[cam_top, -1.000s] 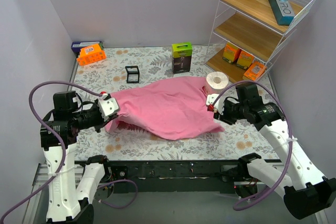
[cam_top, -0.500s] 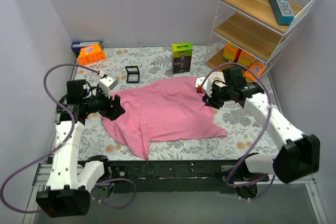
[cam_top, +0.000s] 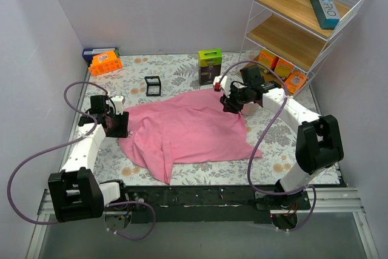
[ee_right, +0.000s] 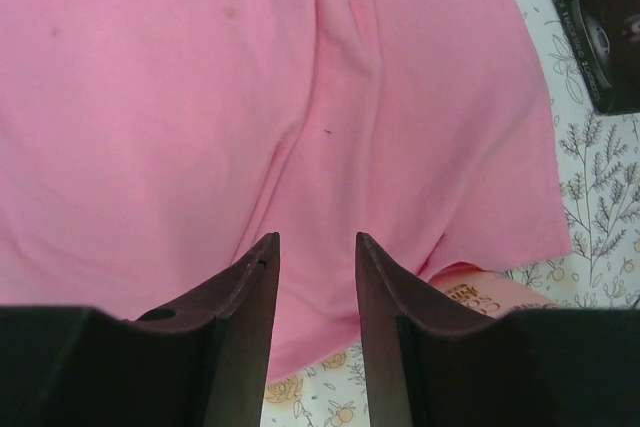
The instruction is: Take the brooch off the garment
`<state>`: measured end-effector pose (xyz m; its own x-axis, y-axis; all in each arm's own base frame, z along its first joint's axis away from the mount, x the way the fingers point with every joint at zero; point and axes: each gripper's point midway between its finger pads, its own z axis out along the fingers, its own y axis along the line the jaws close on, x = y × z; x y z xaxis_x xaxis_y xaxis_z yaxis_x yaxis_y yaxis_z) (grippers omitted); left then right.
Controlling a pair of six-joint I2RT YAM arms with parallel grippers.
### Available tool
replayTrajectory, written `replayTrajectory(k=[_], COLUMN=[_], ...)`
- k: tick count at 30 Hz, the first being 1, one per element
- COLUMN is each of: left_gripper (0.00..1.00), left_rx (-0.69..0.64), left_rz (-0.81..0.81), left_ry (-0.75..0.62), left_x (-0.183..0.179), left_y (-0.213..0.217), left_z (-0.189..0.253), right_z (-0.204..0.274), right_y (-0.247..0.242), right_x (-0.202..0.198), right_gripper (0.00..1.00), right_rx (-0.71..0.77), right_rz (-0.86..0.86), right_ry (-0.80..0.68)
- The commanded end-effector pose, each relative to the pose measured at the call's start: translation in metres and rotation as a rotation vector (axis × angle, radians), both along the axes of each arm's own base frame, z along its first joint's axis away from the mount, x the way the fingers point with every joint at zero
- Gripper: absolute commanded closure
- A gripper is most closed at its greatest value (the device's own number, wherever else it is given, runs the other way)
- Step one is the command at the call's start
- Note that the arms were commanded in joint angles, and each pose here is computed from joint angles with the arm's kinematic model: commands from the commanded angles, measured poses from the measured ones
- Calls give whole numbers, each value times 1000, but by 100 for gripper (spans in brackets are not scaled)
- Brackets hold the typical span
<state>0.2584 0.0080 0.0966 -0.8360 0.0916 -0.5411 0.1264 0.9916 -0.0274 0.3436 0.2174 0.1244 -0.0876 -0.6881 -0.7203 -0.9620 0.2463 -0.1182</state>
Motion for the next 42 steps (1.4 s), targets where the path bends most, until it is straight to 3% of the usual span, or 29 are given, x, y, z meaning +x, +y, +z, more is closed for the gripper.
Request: replayTrajectory(k=[1, 5, 13, 18, 24, 29, 36, 38, 42], left_gripper=[52, 52, 52, 55, 71, 100, 100, 90, 89], left_rx=[65, 31, -122, -138, -175, -204, -215, -191, -190], left_rz=[139, 186, 70, 67, 36, 0, -56, -50, -58], left_ry=[30, 24, 63, 93, 109, 129, 122, 122, 121], left_x=[8, 21, 26, 31, 32, 23, 16, 16, 19], left_y=[36, 51, 23, 23, 16, 8, 2, 6, 6], left_z=[-19, -24, -48, -62, -58, -51, -25, -24, -22], right_z=[23, 16, -22, -26, -28, -29, -28, -30, -32], right_y=[17, 19, -6, -12, -14, -14, -12, -11, -9], right_x=[-3, -8, -21, -30, -38, -38, -39, -40, -42], right_gripper=[57, 57, 58, 58, 59, 59, 59, 59, 59], right_rx=[55, 37, -95, -105, -106, -103, -90, -85, -73], right_rz=[28, 29, 28, 27, 19, 16, 17, 16, 21], right_ry=[-22, -20, -23, -17, 2, 7, 17, 23, 36])
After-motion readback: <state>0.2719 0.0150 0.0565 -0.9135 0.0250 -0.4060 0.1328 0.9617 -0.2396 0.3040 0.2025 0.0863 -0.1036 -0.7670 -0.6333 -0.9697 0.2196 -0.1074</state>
